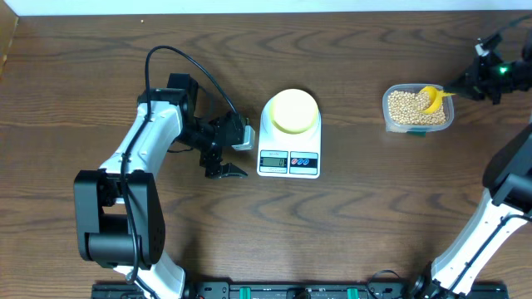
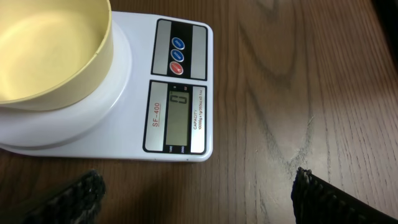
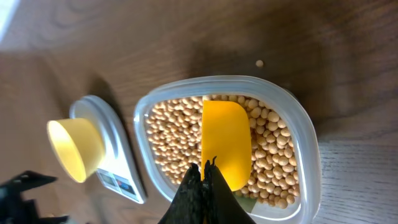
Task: Scoop item into bowl and weigh 50g on scale
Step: 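Lift the filled scoop out of the tub with the right gripper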
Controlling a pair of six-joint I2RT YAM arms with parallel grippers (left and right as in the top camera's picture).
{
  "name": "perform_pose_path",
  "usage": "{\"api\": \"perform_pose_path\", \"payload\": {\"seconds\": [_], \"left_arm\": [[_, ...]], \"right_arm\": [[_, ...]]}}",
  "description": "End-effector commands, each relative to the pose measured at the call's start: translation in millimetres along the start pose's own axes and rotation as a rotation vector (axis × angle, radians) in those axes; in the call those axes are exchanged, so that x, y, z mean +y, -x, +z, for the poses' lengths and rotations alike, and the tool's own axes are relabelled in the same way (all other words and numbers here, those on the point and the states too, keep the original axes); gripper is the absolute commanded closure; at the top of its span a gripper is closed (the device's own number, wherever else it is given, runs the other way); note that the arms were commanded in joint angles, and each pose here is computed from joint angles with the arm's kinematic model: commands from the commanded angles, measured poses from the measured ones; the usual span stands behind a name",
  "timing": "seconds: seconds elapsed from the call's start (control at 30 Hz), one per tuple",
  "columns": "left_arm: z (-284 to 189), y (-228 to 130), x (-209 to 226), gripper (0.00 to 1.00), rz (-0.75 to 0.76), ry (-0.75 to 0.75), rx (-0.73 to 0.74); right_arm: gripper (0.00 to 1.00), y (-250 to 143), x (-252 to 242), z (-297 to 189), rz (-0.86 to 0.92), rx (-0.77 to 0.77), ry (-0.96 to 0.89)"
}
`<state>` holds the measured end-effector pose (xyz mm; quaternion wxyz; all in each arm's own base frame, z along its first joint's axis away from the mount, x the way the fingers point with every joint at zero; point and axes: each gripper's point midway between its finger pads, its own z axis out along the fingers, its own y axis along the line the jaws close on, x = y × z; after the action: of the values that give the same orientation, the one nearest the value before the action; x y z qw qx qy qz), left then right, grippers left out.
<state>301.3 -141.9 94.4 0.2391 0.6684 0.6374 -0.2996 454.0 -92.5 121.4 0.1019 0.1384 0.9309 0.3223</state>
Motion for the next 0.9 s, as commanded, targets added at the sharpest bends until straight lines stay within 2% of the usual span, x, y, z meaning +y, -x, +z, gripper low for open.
{"api": "perform_pose_path", "payload": {"seconds": [0.0,0.3,0.87], "left_arm": [[-1,1,-1,0.02,0.007,0.001,-0.005],[-1,1,-1,0.02,0.007,0.001,-0.005],[-1,1,-1,0.02,0.007,0.001,-0.005]], "right_arm": [[0.99,6,6,-11,0.032,-0.045,0.158],[0.99,11,-2,-30,0.086,-0.093,0.228],[0.99,19,38,-43,0.073,-0.135,0.468]]}}
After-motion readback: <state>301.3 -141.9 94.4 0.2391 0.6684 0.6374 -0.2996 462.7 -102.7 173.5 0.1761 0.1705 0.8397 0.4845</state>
